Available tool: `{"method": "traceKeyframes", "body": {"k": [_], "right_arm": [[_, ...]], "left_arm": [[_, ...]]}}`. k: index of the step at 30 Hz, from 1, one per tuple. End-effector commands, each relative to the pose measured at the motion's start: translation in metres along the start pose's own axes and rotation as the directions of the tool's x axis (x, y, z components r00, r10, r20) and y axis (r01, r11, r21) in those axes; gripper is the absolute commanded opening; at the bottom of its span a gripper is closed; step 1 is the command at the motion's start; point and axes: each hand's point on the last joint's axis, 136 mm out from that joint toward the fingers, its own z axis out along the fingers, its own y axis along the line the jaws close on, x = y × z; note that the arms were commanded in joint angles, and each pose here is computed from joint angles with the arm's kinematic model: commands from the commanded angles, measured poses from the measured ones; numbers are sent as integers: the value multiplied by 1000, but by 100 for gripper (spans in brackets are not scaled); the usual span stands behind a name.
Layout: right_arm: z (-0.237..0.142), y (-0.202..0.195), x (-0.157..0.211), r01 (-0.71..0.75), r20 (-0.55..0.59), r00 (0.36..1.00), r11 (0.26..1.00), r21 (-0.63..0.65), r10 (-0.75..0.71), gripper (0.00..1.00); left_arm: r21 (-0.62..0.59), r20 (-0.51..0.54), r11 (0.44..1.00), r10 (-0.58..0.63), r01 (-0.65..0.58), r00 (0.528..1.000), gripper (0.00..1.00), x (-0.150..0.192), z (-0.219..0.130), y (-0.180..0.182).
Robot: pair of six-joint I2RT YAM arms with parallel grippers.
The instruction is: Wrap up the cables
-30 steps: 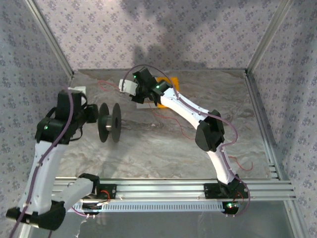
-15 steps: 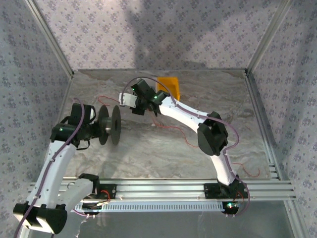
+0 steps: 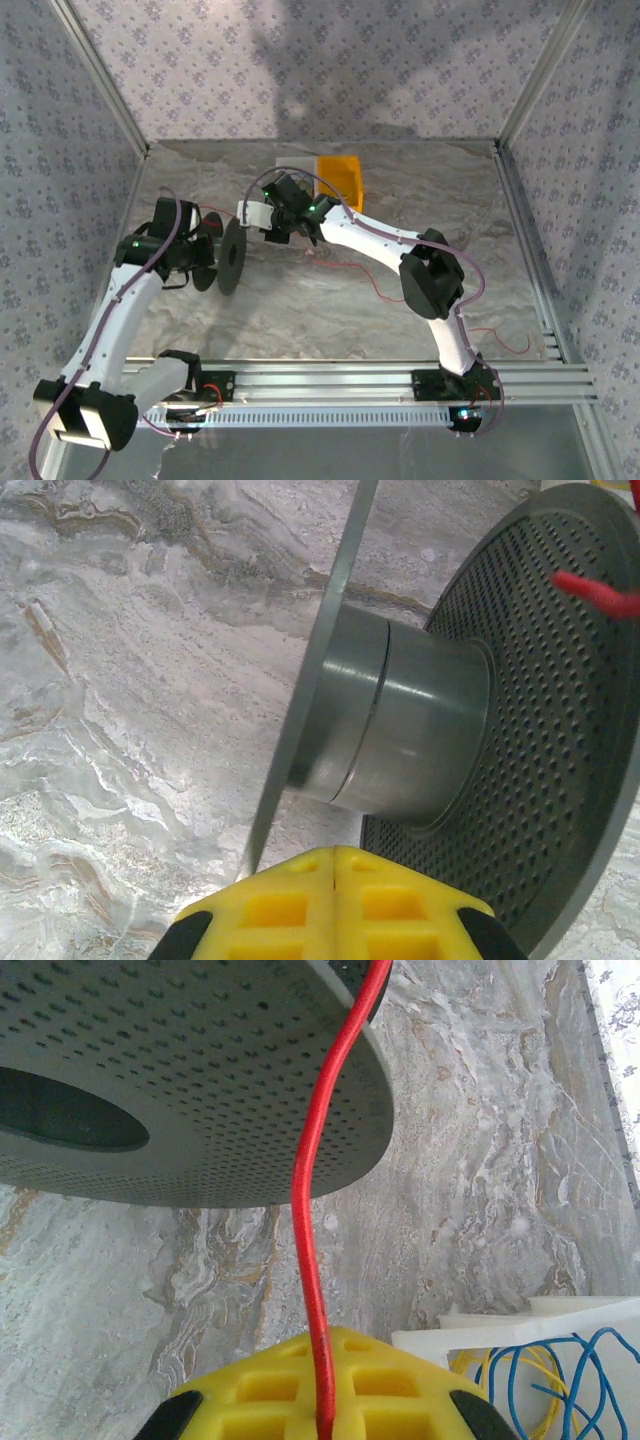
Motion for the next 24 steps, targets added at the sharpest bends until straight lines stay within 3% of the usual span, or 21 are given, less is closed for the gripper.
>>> {"method": "traceKeyframes", "body": {"k": [1,15,19,24], "right_arm": [[-18,-4,-16,-9,51,999,1000,17,8,0],[-20,-34,-16,-62,25,998,993,101,60,0],[-23,-41,-19,-73,36,997,992,101,70,0],[-26,-47,-22,-81,46,996,991,102,77,0]], "left_arm": [[3,51,1000,10,-11,999,0,-22,-8,-4],[11,72,1000,28,-29,997,1,-54,-11,-15],[20,82,999,41,-43,996,14,-59,-22,-18],[22,97,998,58,-61,994,20,-64,-35,-19]]}}
